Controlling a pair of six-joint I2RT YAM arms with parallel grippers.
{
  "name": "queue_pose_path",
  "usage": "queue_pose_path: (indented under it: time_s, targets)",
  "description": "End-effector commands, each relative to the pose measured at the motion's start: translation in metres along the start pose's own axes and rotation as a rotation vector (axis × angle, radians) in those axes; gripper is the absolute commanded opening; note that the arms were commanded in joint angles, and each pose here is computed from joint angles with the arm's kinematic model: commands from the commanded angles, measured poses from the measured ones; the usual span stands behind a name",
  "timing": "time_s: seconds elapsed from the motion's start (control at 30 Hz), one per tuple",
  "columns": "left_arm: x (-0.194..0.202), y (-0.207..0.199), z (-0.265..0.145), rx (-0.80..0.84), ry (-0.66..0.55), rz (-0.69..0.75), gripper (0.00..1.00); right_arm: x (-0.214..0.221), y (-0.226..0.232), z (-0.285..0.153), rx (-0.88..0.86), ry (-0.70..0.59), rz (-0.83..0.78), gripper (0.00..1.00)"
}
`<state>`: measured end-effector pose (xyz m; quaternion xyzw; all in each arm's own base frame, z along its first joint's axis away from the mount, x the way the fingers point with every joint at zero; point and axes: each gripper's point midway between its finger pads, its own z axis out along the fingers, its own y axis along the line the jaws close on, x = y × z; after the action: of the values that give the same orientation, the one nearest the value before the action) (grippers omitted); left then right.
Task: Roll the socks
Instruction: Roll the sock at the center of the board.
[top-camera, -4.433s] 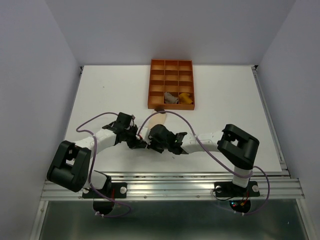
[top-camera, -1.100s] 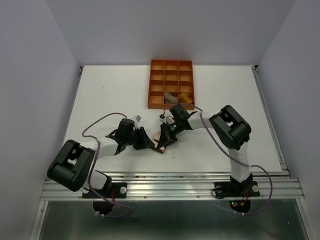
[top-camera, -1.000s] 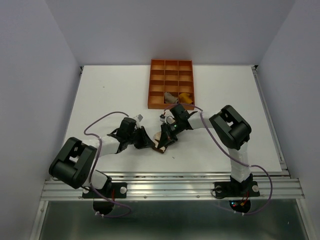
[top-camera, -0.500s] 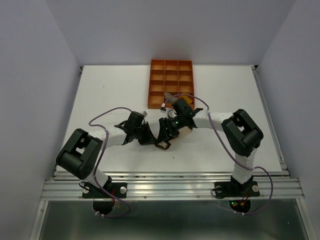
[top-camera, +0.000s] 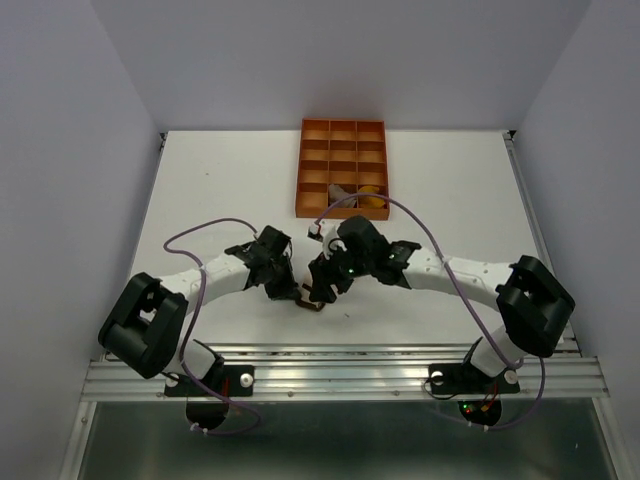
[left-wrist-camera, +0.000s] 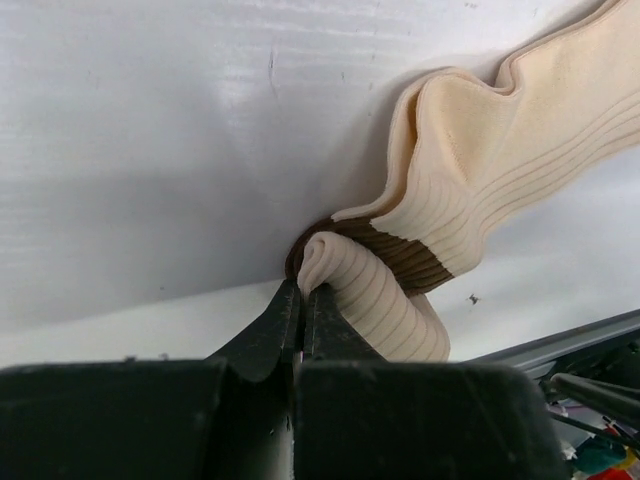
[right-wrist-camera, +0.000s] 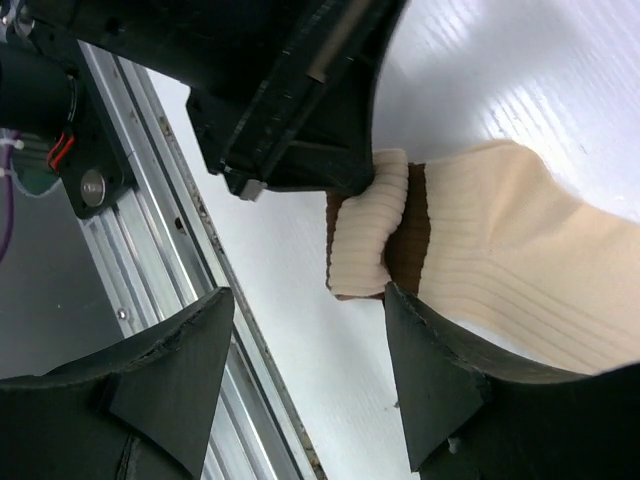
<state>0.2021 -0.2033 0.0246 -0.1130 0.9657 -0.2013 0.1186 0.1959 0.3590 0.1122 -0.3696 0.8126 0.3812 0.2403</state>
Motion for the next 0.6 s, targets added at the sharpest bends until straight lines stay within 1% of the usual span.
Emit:
queue_pose_path:
  time_s: [0.0, 0.03, 0.1, 0.17, 0.23, 0.3, 0.43, 0.57]
  targets:
    - [0.011, 0.011, -0.012, -0.083, 0.029, -0.006, 0.0, -0.017, 0.013, 0.003, 0.045, -0.09, -0.188, 0.67]
    - [0.012, 0.011, -0.012, -0.086, 0.035, -0.007, 0.0, -0.015, 0.02, 0.004, 0.042, -0.091, -0.204, 0.67]
    - [0.015, 0.009, -0.014, -0.087, 0.057, -0.01, 0.0, -0.007, 0.034, 0.009, 0.046, -0.09, -0.294, 0.67]
    - [0.02, 0.01, -0.016, -0.099, 0.086, -0.01, 0.0, -0.005, 0.038, 0.013, 0.059, -0.092, -0.334, 0.67]
    - [0.02, 0.008, -0.019, -0.108, 0.093, -0.011, 0.0, 0.0, 0.043, 0.018, 0.082, -0.079, -0.409, 0.67]
    - [0.021, 0.01, -0.023, -0.132, 0.104, -0.018, 0.0, 0.004, 0.038, 0.022, 0.137, -0.069, -0.439, 0.67]
    - [0.025, 0.011, -0.026, -0.149, 0.129, -0.029, 0.0, 0.017, 0.049, 0.031, 0.147, -0.04, -0.52, 0.66]
    - [0.031, 0.015, -0.025, -0.171, 0.165, -0.044, 0.0, 0.024, 0.038, 0.036, 0.214, -0.014, -0.547, 0.66]
